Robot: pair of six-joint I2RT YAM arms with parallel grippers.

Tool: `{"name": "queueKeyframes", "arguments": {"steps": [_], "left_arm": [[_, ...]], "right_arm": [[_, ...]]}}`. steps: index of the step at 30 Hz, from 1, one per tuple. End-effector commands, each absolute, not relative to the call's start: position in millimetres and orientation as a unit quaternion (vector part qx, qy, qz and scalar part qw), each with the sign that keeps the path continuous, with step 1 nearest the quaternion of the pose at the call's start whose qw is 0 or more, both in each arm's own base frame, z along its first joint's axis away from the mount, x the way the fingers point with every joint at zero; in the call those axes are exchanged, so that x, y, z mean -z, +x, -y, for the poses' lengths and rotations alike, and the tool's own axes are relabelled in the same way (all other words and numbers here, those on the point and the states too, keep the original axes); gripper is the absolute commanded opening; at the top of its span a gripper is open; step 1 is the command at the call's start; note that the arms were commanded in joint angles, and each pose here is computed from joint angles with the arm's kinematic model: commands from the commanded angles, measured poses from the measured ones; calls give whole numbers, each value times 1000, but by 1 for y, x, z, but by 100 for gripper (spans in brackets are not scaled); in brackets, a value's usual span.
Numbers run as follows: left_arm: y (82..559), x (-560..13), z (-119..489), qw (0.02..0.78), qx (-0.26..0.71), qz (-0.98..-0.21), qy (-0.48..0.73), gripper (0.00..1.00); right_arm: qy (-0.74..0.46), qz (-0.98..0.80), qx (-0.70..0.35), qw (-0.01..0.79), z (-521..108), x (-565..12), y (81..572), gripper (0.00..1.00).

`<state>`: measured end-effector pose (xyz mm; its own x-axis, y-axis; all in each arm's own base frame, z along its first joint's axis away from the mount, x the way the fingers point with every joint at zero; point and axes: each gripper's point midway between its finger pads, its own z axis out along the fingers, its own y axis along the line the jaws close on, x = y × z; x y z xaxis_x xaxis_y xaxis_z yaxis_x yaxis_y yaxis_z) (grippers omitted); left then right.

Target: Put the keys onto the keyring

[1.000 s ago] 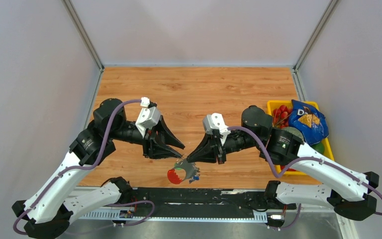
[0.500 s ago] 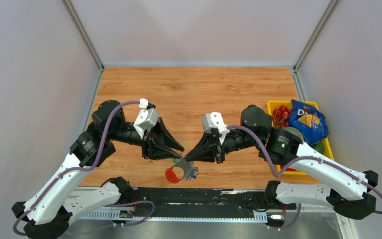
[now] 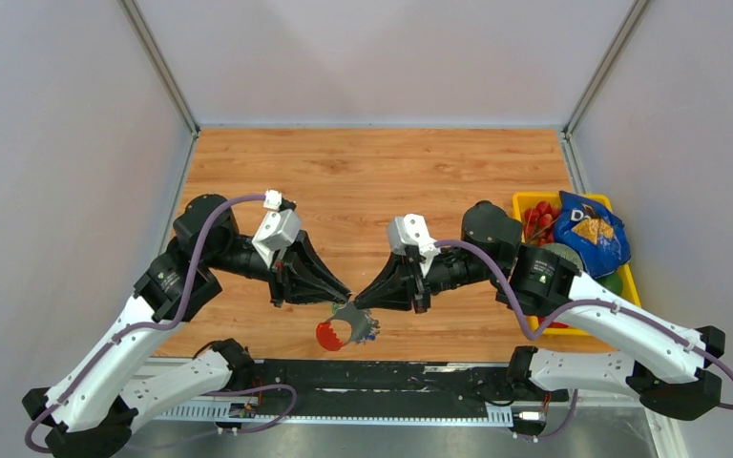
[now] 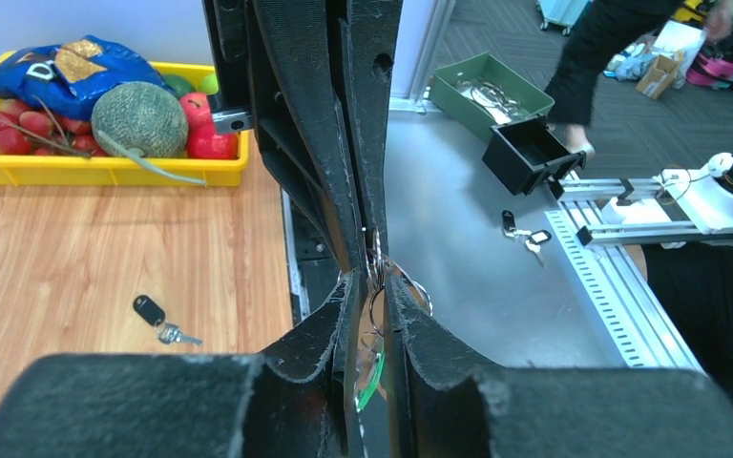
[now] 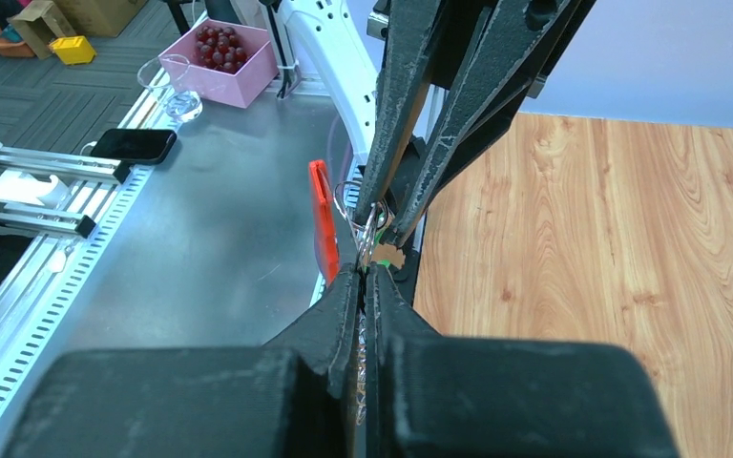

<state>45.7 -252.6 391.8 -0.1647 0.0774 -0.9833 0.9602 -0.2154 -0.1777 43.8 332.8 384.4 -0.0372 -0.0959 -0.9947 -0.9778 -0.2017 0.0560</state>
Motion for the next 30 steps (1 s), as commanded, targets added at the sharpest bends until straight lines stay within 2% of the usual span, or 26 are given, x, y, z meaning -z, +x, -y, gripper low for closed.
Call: {"name": "queueKeyframes", "arguments": {"steps": [1, 5, 8, 9, 17, 24, 30], "left_arm": [[40, -400, 253, 387, 591, -468, 530, 21], [40, -401, 254, 386, 594, -465, 530, 18], [38, -400, 254, 383, 598, -462, 532, 2], [38, -401, 254, 383, 598, -461, 532, 1], [46, -396, 256, 394, 583, -479, 525, 0], [66, -386, 257, 396, 541, -538, 511, 0], [80, -380, 254, 404, 506, -576, 499, 0]], "right_arm": [[-545, -442, -546, 459, -338, -422, 47, 0], [-544, -443, -544, 459, -339, -421, 48, 0], [-544, -445, -543, 459, -340, -420, 49, 0], [-544, -445, -543, 459, -340, -419, 49, 0], [-540, -451, -542, 460, -338, -419, 50, 0], [-532, -493, -513, 459, -325, -399, 57, 36], [-531, -544, -470, 449, -308, -377, 65, 47]]}}
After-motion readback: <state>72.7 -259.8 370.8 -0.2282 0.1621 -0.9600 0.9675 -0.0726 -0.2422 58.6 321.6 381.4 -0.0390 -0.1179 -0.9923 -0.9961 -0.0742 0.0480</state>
